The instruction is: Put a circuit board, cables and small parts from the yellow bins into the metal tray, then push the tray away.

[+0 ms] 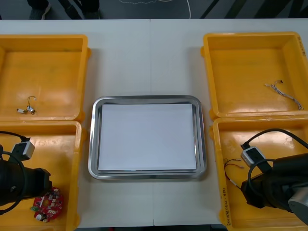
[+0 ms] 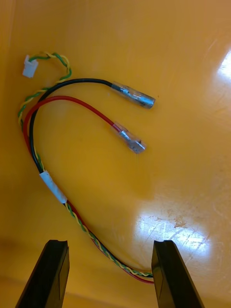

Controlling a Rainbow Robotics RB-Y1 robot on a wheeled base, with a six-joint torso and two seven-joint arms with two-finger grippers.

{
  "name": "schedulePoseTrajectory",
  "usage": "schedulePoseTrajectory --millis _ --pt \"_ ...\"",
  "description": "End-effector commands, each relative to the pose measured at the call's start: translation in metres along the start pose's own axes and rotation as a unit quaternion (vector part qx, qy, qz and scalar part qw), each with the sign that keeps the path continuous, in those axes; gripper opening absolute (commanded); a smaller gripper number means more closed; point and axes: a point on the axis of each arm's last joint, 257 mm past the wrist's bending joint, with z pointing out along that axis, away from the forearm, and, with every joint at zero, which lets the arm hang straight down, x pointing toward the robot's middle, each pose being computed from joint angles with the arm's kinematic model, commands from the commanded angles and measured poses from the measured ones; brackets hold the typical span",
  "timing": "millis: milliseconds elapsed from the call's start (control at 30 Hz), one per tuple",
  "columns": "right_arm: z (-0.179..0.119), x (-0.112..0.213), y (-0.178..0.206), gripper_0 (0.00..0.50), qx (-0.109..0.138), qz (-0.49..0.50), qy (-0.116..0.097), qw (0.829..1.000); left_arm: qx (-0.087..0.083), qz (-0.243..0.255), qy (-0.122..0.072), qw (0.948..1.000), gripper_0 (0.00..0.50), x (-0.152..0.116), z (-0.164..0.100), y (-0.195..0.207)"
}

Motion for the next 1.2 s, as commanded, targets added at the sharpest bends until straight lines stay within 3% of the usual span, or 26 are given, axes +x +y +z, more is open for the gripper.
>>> schedulePoseTrajectory --millis 33,1200 --pt "-0.003 0.016 0.003 0.5 0.004 -0.031 0.009 0.999 0.002 -0.038 0.009 0.9992 0.5 0.013 0.01 -0.005" --pt "0.025 0.026 0.004 0.5 0.018 -0.041 -0.002 0.999 0.012 -0.047 0.011 0.9987 0.498 0.029 0.034 0.002"
